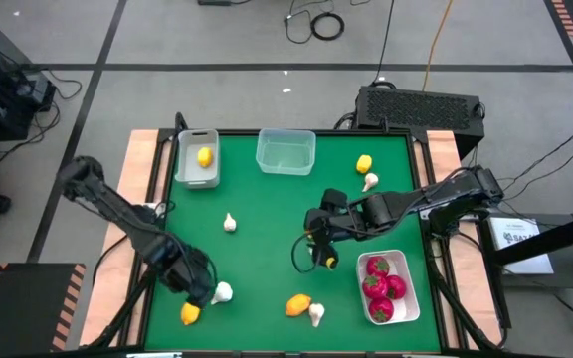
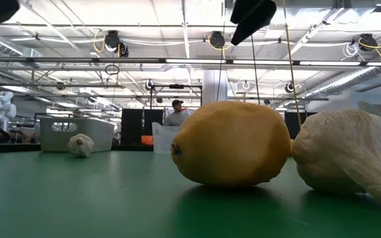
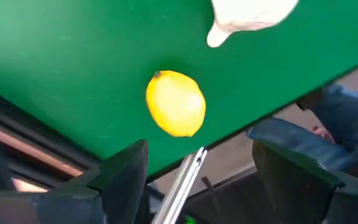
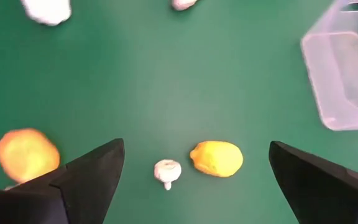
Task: Sort produce into baskets
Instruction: Put the yellow lemon into the gray bin
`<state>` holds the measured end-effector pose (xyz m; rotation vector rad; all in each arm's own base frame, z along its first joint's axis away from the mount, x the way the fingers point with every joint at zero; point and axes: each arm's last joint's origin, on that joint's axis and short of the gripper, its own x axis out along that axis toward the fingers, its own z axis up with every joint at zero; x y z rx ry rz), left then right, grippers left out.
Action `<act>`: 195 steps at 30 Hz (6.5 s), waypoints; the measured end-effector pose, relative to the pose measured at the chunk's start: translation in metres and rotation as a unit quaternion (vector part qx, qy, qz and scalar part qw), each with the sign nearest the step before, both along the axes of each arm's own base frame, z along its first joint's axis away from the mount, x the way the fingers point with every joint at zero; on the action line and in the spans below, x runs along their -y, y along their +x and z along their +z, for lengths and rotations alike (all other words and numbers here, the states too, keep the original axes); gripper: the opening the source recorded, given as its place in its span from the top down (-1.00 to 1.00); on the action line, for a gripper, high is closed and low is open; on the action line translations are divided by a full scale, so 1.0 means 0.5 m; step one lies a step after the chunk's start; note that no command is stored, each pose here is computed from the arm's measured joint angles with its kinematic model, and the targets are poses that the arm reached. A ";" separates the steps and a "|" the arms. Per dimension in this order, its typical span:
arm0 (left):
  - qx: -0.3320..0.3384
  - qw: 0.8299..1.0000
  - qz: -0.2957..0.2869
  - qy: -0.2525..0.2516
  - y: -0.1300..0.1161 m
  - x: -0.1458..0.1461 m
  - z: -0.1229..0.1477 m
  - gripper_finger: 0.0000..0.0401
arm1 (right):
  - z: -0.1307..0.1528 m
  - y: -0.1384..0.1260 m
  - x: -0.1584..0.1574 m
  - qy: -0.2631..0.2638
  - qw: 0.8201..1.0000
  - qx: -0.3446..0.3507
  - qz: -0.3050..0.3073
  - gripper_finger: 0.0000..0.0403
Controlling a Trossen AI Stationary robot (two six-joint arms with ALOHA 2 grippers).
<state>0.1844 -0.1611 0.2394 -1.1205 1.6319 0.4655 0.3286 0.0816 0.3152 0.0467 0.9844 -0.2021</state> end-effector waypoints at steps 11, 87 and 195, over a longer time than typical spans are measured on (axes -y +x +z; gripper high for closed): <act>-0.060 0.997 0.040 0.007 0.021 0.087 -0.087 -0.45 | -0.001 -0.001 -0.006 0.011 0.996 -0.020 0.088 -0.93; 0.183 0.860 0.195 0.434 -0.135 -0.339 0.130 -0.16 | 0.014 0.031 0.031 0.106 0.992 0.059 -0.031 -0.93; 0.379 0.835 0.030 0.398 0.040 -0.355 0.142 -0.69 | -0.329 -0.235 0.522 0.130 0.784 -0.046 -0.605 -0.73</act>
